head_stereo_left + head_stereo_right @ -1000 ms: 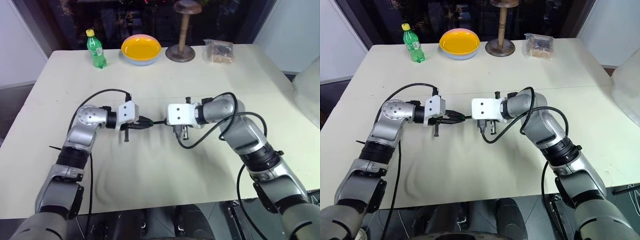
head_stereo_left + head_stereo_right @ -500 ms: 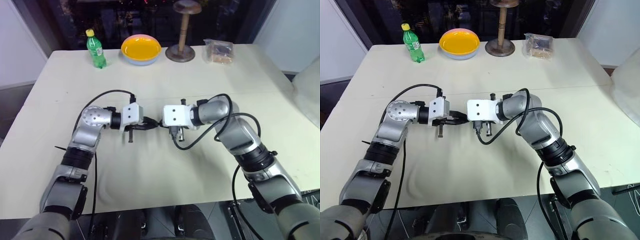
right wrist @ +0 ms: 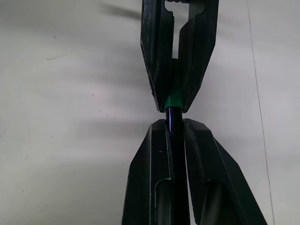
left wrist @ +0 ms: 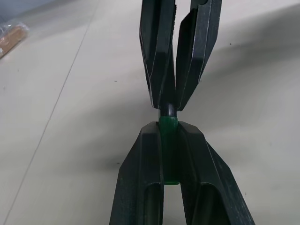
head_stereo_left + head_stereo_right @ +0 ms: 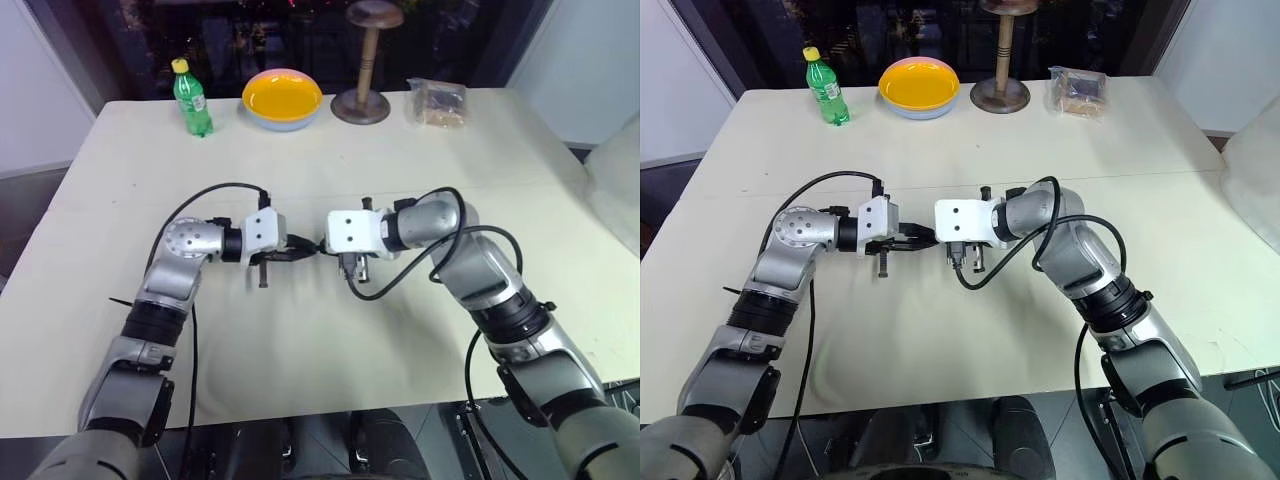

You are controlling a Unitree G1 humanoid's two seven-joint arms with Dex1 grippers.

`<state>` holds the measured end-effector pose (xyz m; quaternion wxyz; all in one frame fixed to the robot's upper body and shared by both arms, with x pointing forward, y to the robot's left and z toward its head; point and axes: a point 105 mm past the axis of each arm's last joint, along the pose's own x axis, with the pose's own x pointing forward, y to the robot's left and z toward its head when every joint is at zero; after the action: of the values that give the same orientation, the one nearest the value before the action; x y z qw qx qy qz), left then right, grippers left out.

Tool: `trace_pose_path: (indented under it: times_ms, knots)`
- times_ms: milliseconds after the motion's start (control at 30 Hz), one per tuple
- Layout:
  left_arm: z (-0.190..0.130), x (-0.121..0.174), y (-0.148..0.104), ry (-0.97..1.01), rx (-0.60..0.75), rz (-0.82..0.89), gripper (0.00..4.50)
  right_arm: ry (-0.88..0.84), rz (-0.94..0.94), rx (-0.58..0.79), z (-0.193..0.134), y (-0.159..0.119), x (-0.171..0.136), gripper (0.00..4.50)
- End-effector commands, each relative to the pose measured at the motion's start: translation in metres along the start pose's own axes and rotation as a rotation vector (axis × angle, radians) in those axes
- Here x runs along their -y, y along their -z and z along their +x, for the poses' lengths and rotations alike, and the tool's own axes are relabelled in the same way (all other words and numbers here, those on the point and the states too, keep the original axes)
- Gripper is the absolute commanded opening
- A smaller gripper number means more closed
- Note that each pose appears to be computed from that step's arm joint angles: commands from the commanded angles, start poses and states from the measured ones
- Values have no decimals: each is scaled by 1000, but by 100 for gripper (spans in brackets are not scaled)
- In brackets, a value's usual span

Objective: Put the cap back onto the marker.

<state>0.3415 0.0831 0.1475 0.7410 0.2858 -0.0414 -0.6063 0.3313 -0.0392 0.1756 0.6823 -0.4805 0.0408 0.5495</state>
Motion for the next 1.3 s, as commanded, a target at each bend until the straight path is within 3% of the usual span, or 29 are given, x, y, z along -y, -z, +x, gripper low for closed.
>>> trace_pose_path:
  times_ms: [33,133,300,433,933,1067,1300]
  knots:
    - [12,5,-14,18,52,13,0,6,-134,162,-3,-46,1,4]
    - [10,6,-14,13,49,4,0,6,-132,159,-3,-44,0,4]
    - [5,8,-11,4,39,-10,225,11,-128,147,-4,-38,1,0]
    - [2,10,-10,-14,36,-17,432,19,-122,128,-6,-31,3,0]
    - [-40,-11,-17,-326,45,-125,442,97,65,35,-30,23,2,0]
    - [-50,-13,-21,-407,50,-148,442,192,164,8,-44,39,6,0]
    - [-58,-1,-14,-488,33,-222,442,497,510,-96,-87,82,15,0]
